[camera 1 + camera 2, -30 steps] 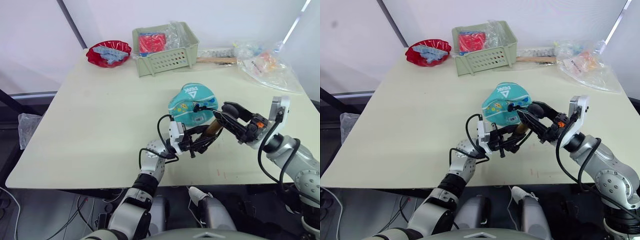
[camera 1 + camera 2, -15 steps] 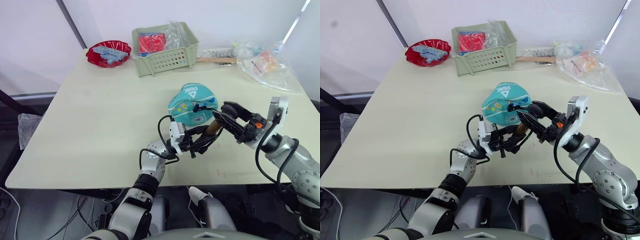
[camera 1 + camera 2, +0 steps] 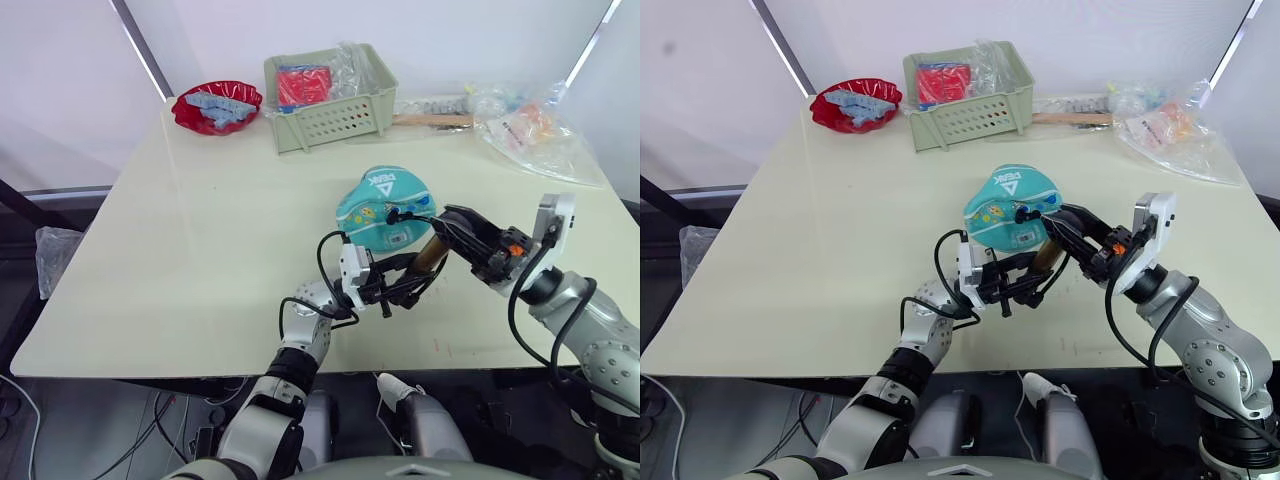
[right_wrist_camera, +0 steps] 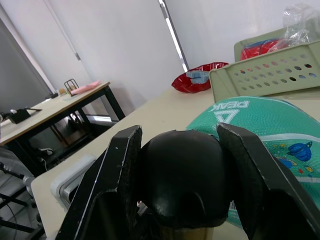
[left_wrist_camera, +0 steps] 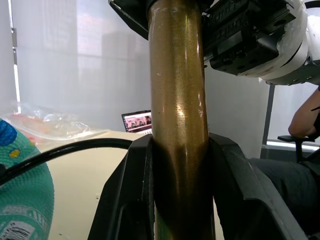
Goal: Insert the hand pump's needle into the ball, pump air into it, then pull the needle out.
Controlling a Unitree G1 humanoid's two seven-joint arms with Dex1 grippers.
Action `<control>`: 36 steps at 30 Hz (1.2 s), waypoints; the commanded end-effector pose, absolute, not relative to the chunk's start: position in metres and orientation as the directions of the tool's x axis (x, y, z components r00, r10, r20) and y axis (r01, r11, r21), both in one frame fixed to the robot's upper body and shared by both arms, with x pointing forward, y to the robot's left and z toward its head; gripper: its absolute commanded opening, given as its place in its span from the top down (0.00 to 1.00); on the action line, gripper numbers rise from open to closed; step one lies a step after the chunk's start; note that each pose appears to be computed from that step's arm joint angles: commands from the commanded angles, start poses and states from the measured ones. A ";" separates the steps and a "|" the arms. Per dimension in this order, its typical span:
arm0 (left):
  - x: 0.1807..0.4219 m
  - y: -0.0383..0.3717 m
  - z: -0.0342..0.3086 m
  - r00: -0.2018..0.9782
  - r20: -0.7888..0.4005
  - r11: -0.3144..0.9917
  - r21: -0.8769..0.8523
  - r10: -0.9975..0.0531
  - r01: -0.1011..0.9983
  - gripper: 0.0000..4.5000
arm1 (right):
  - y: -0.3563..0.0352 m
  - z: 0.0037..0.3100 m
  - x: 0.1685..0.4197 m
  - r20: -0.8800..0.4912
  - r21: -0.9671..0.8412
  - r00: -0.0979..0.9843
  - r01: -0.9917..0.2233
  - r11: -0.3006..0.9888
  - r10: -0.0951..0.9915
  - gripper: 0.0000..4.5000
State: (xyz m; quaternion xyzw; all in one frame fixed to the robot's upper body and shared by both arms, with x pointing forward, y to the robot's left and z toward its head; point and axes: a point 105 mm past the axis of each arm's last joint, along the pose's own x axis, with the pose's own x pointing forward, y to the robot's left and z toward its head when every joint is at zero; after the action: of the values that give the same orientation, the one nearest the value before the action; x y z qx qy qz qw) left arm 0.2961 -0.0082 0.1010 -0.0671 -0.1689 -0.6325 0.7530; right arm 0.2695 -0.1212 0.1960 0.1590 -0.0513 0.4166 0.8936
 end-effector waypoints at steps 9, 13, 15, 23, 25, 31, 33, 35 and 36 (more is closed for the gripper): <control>0.303 -0.001 0.114 0.145 0.322 0.193 0.123 -0.935 0.973 0.00 | -0.117 0.211 0.261 0.219 0.063 0.571 -0.817 0.572 0.791 0.58; 0.301 0.012 0.109 0.104 0.202 0.138 0.162 -0.974 0.977 0.00 | -0.116 0.211 0.259 0.172 -0.020 0.547 -0.829 0.558 0.819 0.58; 0.298 0.017 0.105 0.067 0.125 0.086 0.157 -0.990 0.984 0.00 | -0.115 0.212 0.257 0.166 -0.039 0.536 -0.835 0.549 0.828 0.58; 0.298 0.030 0.091 0.005 -0.162 -0.024 0.174 -0.987 0.984 0.00 | -0.105 0.218 0.249 0.139 -0.087 0.462 -0.876 0.475 0.876 0.58; 0.296 0.025 0.087 -0.018 -0.204 -0.052 0.166 -0.979 0.985 0.00 | -0.101 0.219 0.247 0.132 -0.098 0.442 -0.885 0.455 0.887 0.58; 0.298 0.009 0.083 -0.027 -0.231 -0.068 0.170 -0.973 0.983 0.00 | -0.096 0.218 0.240 0.109 -0.142 0.381 -0.908 0.394 0.918 0.58; 0.299 0.007 0.083 -0.026 -0.228 -0.065 0.163 -0.973 0.985 0.00 | -0.096 0.217 0.239 0.104 -0.148 0.373 -0.911 0.385 0.922 0.58; 0.300 0.006 0.081 -0.030 -0.243 -0.069 0.153 -0.970 0.986 0.00 | -0.095 0.218 0.239 0.107 -0.149 0.367 -0.913 0.380 0.924 0.58; 0.301 0.005 0.080 -0.030 -0.250 -0.069 0.149 -0.968 0.986 0.00 | -0.095 0.218 0.239 0.108 -0.150 0.366 -0.913 0.379 0.925 0.58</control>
State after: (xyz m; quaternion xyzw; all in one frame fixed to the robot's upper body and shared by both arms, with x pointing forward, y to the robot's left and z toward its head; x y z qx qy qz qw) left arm 0.2985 0.0080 0.0749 0.1378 0.0390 -0.7176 0.6816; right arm 0.2467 -0.0993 0.2026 -0.0134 -0.0490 0.5449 0.8370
